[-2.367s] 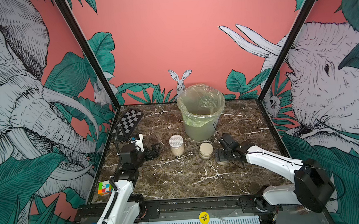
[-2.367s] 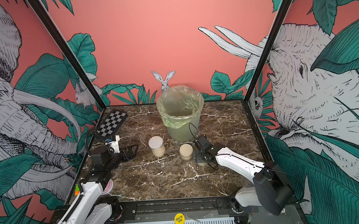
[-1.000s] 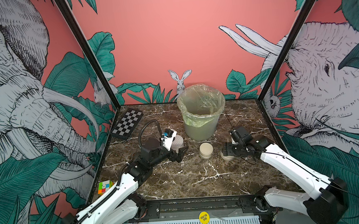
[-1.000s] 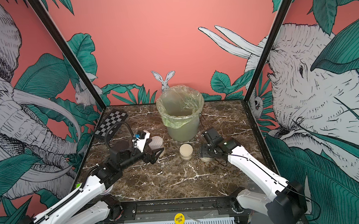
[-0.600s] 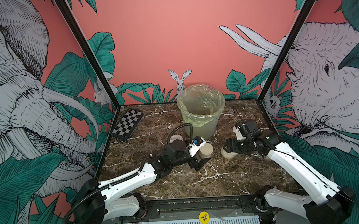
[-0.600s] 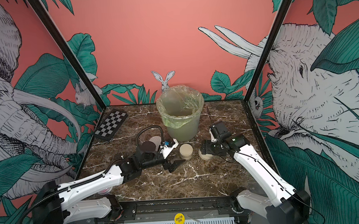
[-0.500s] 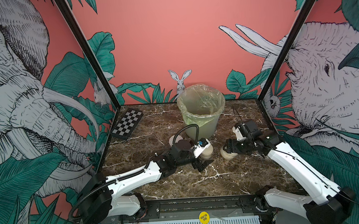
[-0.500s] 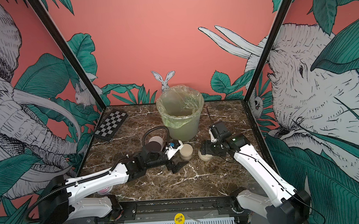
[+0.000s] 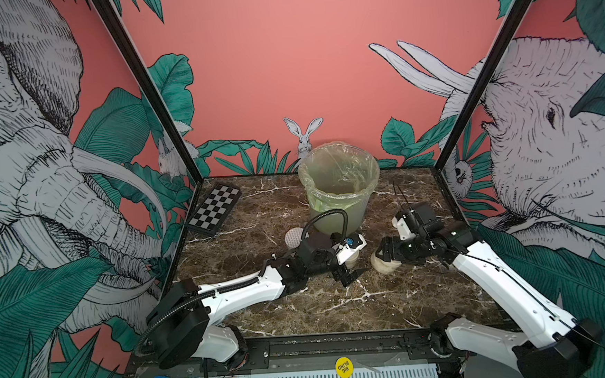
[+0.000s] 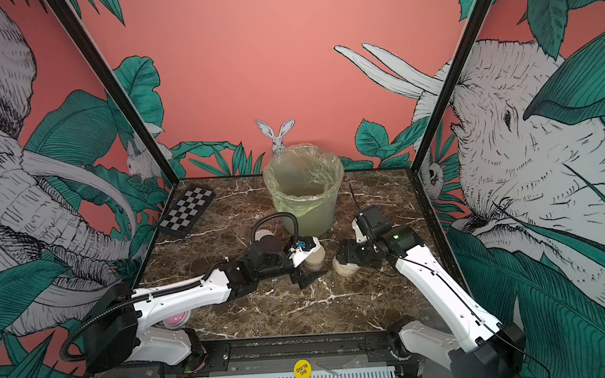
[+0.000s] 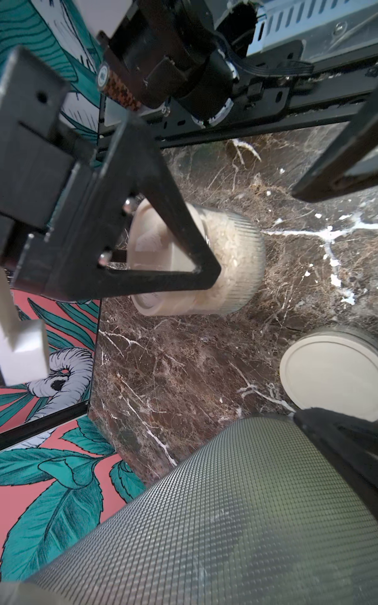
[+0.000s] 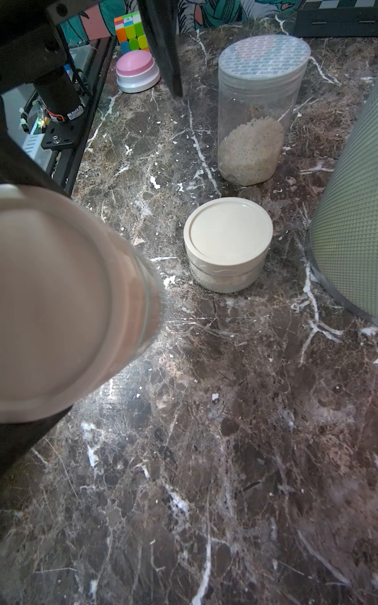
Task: Empty moldy rice from jars
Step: Pick up the jar from the center of the board.
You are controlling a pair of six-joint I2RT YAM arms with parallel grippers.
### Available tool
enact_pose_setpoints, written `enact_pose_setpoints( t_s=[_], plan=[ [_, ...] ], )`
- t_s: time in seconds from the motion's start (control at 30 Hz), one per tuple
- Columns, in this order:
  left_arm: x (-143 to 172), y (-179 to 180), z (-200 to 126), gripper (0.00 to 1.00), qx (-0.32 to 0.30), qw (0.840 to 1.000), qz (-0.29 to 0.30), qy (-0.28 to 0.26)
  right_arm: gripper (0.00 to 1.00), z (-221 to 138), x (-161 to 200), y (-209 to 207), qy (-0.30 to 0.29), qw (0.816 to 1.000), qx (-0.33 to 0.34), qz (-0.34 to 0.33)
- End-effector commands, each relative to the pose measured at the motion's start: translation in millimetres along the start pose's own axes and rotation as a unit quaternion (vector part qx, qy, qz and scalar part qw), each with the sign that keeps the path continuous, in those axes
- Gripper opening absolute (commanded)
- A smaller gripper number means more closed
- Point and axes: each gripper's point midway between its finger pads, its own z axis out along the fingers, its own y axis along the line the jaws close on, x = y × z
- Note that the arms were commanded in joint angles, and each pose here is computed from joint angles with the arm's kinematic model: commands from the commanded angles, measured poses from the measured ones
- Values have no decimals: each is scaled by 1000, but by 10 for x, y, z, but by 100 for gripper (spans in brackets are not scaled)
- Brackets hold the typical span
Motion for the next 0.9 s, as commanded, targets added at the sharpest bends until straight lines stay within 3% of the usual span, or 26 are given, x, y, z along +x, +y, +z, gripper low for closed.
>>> enact_pose_setpoints(
  t_s=[0.0, 0.87],
  plan=[
    [-231, -41, 14, 100, 12, 999, 25, -35, 49, -96, -40, 87, -11, 1000, -21, 1],
    [-351, -327, 339, 99, 71, 993, 72, -55, 49, -243, 23, 295, -5, 996, -83, 28]
  ],
)
